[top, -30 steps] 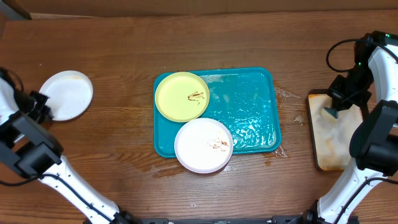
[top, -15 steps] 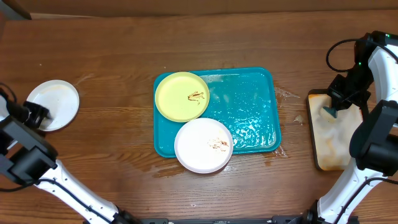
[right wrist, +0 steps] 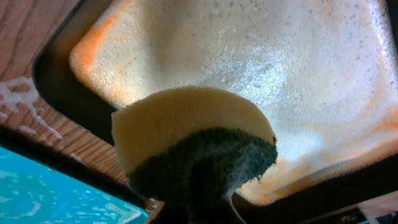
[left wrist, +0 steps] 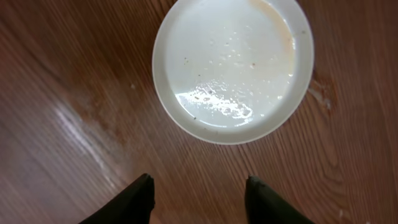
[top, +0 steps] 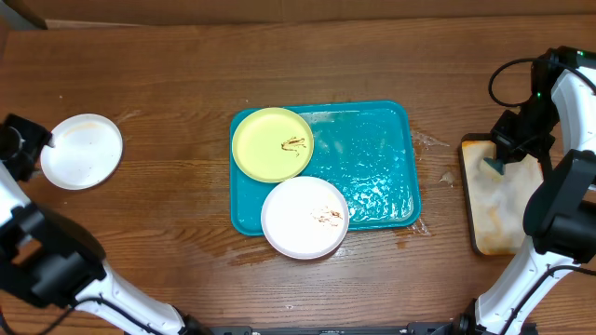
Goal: Clean dirty plates on tray and stack at the side
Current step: 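Lower the white plate onto the table and open the left gripper, then move the left gripper back to the yellow plate on the teal tray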
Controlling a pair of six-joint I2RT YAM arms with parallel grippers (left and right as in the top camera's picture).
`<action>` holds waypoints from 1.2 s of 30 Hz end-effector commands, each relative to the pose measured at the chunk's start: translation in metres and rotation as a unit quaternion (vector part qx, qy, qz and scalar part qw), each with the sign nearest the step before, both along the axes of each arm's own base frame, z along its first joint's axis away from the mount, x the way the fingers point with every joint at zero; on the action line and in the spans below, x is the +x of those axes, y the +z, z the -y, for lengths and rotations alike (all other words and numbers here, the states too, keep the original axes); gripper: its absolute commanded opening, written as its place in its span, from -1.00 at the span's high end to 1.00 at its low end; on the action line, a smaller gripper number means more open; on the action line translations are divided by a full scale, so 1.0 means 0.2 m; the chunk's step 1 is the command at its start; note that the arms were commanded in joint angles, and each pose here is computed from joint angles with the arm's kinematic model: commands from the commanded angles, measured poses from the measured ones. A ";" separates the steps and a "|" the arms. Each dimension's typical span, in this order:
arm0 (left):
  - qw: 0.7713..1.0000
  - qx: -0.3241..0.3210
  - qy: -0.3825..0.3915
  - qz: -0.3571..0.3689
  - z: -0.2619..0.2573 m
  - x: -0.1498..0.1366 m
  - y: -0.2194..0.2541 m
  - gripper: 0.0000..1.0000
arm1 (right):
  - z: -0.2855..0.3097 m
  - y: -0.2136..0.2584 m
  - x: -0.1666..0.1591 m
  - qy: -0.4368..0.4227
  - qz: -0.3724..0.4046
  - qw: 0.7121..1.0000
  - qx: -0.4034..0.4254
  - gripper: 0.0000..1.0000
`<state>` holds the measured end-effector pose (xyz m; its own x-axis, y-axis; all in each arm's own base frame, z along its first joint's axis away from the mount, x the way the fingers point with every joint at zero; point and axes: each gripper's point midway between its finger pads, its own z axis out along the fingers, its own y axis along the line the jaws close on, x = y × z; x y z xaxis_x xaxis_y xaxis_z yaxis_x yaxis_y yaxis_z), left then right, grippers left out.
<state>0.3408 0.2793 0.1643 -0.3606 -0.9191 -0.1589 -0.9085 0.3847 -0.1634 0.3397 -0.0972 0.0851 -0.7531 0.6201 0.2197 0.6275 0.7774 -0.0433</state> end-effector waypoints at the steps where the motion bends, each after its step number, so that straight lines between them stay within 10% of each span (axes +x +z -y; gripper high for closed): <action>1: 0.996 0.023 -0.085 0.007 0.15 0.05 0.11 0.06 | 0.01 0.06 0.01 0.014 0.025 1.000 -0.003 0.92; 6: 0.948 0.021 -0.317 0.027 0.63 0.31 0.12 -0.08 | 0.01 0.06 0.04 0.026 0.037 0.999 -0.002 0.92; 10: 0.848 0.016 -0.528 0.051 1.32 0.51 0.07 -0.17 | 0.00 0.05 0.07 0.035 0.053 0.998 0.009 0.92; 16: 0.785 -0.031 -0.618 -0.025 1.92 0.46 -0.26 -0.08 | -0.02 0.05 0.09 0.034 0.060 0.998 0.015 0.92; 27: 0.760 -0.060 -0.641 -0.088 2.25 0.34 -0.53 -0.06 | -0.02 0.05 0.08 0.044 0.058 0.997 0.018 0.92; 36: 0.847 -0.044 -0.517 -0.111 1.85 0.44 -0.55 -0.01 | -0.02 0.06 0.08 0.047 0.059 0.997 0.020 0.92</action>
<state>0.4154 -0.1394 0.0504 -0.9929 0.0894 0.0787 0.0788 0.9886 -0.1286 0.3545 -0.0932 0.0827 -0.8187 0.5433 0.1859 0.5587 0.8285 0.0391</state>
